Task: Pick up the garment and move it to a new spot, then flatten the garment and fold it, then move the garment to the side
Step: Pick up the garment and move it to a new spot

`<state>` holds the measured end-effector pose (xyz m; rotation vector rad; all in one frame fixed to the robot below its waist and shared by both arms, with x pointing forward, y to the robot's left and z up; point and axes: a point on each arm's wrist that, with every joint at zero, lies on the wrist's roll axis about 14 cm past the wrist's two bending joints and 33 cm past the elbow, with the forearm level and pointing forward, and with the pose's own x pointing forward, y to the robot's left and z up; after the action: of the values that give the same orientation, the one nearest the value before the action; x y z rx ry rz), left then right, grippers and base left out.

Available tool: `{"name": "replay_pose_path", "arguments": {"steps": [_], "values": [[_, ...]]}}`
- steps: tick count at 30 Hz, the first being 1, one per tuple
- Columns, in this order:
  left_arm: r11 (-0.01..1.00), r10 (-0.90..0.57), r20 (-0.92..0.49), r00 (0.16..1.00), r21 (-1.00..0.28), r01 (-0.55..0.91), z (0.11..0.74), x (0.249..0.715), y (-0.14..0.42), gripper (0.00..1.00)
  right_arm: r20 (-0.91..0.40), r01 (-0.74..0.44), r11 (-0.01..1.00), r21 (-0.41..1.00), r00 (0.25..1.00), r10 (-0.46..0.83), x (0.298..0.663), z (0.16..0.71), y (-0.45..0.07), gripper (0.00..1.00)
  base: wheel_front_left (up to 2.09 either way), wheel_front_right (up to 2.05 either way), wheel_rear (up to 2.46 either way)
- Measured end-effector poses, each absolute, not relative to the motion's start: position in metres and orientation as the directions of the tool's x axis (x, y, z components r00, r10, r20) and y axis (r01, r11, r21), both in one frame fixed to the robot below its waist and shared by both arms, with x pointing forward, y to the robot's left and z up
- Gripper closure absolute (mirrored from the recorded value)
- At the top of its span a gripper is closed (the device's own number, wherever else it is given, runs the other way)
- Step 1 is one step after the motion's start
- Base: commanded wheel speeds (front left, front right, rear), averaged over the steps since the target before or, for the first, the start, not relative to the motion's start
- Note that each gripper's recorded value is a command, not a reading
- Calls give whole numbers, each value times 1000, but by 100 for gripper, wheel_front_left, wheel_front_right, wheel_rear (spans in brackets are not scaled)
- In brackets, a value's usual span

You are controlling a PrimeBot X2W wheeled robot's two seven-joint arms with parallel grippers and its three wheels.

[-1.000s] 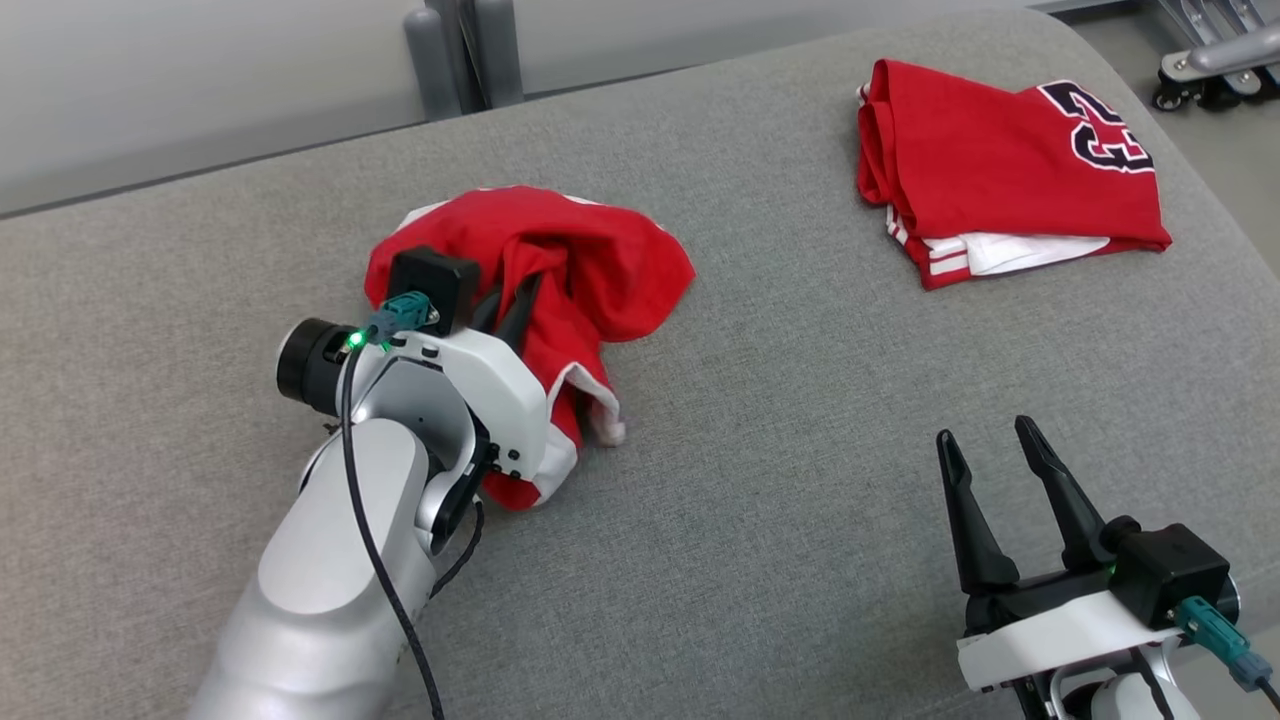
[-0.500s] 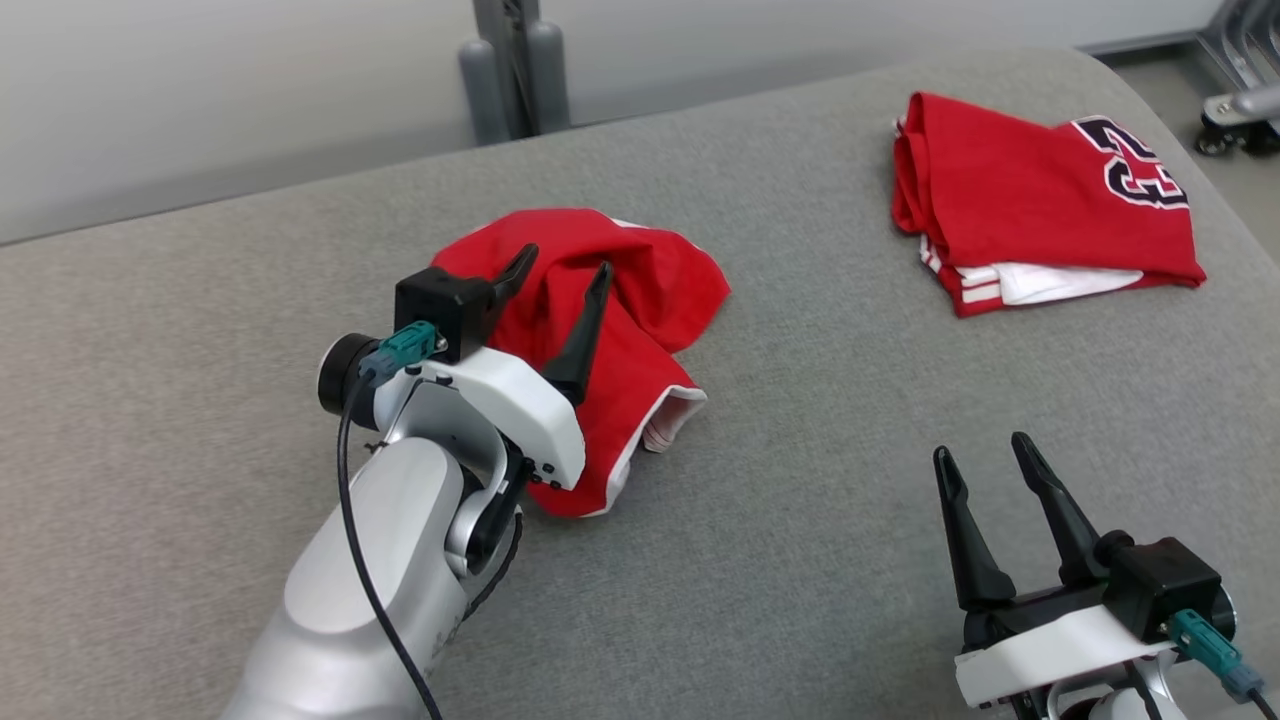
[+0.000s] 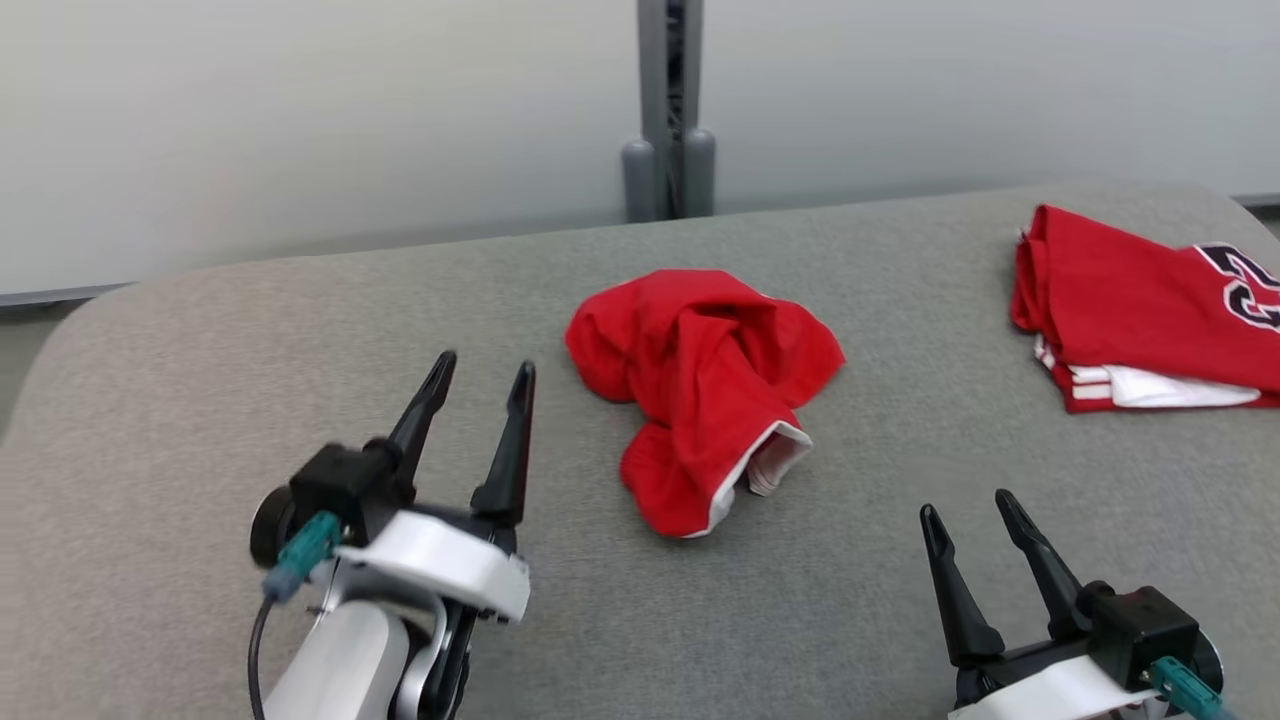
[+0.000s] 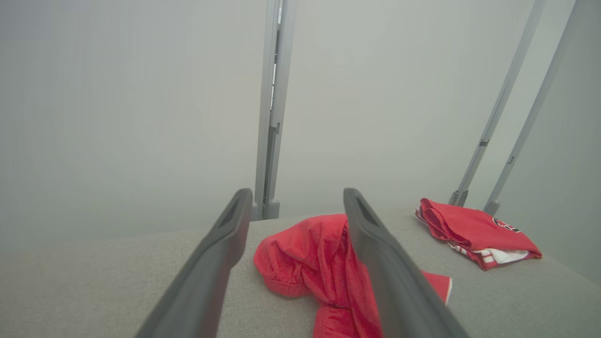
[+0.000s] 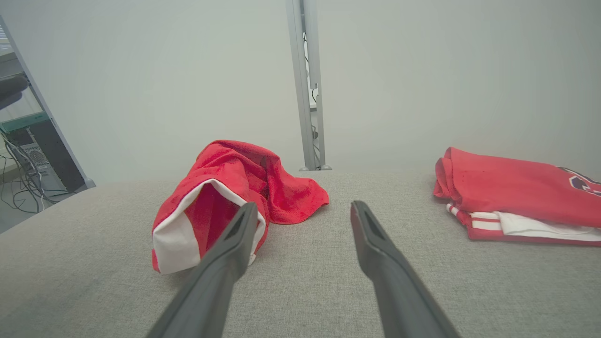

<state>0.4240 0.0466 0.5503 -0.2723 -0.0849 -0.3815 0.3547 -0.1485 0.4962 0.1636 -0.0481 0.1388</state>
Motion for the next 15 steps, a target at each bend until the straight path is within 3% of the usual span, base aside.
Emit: {"name": "replay_pose_path", "arguments": {"steps": [11, 15], "values": [[976, -133, 160, 978, -153, 157, 542, 367, 120, 0, 99, -238, 960, 151, 969, 225, 353, 508, -119, 0, 0, 0, 0], [980, -61, 165, 984, -177, 90, 542, 349, 136, 0, 108, -246, 958, 151, 967, 231, 350, 511, -117, 0, 0, 0, 0]]}}
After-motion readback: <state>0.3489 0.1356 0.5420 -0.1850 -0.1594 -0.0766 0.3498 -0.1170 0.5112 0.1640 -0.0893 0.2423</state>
